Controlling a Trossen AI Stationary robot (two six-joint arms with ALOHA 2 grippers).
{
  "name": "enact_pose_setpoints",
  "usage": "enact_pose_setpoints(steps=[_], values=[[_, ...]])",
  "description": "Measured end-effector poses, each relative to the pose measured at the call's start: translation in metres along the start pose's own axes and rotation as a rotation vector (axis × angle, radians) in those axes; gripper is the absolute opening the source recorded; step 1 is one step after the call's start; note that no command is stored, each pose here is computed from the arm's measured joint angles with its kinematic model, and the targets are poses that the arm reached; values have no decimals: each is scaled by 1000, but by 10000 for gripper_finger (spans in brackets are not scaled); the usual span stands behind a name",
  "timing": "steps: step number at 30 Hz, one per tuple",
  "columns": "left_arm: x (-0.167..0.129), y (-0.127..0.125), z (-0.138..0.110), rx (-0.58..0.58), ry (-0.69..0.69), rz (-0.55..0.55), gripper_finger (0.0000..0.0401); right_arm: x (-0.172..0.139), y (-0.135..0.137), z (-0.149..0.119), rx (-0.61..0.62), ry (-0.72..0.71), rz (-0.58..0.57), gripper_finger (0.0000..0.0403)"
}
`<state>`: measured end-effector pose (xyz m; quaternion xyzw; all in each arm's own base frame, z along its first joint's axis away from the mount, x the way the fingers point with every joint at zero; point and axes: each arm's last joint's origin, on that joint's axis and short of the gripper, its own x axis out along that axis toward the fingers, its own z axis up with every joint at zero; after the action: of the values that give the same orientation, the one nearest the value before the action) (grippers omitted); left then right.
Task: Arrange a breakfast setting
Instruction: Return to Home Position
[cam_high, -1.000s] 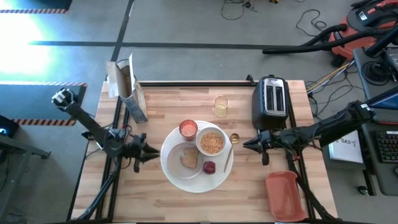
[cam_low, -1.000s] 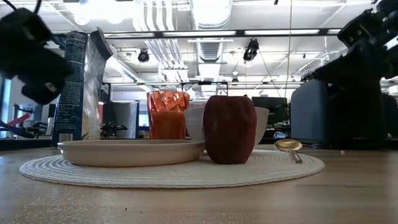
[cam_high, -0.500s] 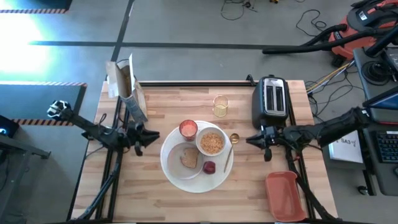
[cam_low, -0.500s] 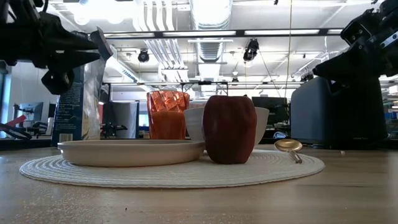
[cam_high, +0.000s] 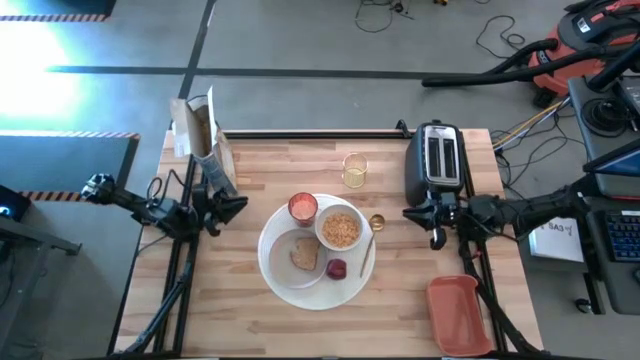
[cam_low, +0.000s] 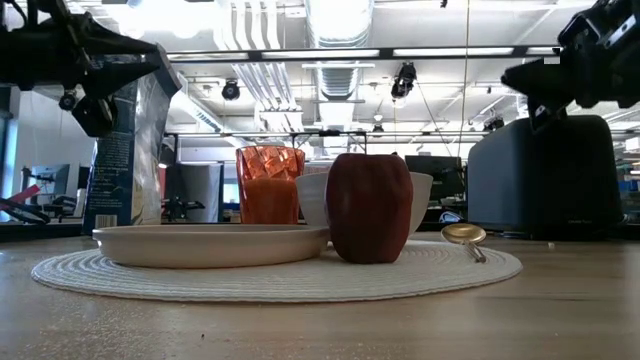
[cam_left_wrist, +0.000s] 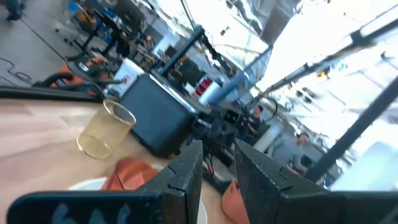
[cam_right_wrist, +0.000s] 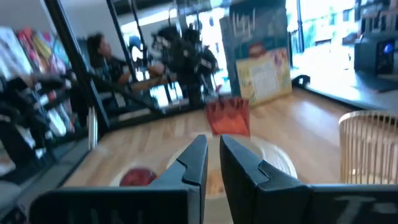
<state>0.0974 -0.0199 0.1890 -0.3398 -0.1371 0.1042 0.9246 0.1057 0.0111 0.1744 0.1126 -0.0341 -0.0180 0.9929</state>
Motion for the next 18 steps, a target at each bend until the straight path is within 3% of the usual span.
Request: enact_pose_setpoints(steps=[18], values=[[-6, 3, 17, -72, -138, -15, 77, -10, -9, 17, 12, -184, -58, 34]])
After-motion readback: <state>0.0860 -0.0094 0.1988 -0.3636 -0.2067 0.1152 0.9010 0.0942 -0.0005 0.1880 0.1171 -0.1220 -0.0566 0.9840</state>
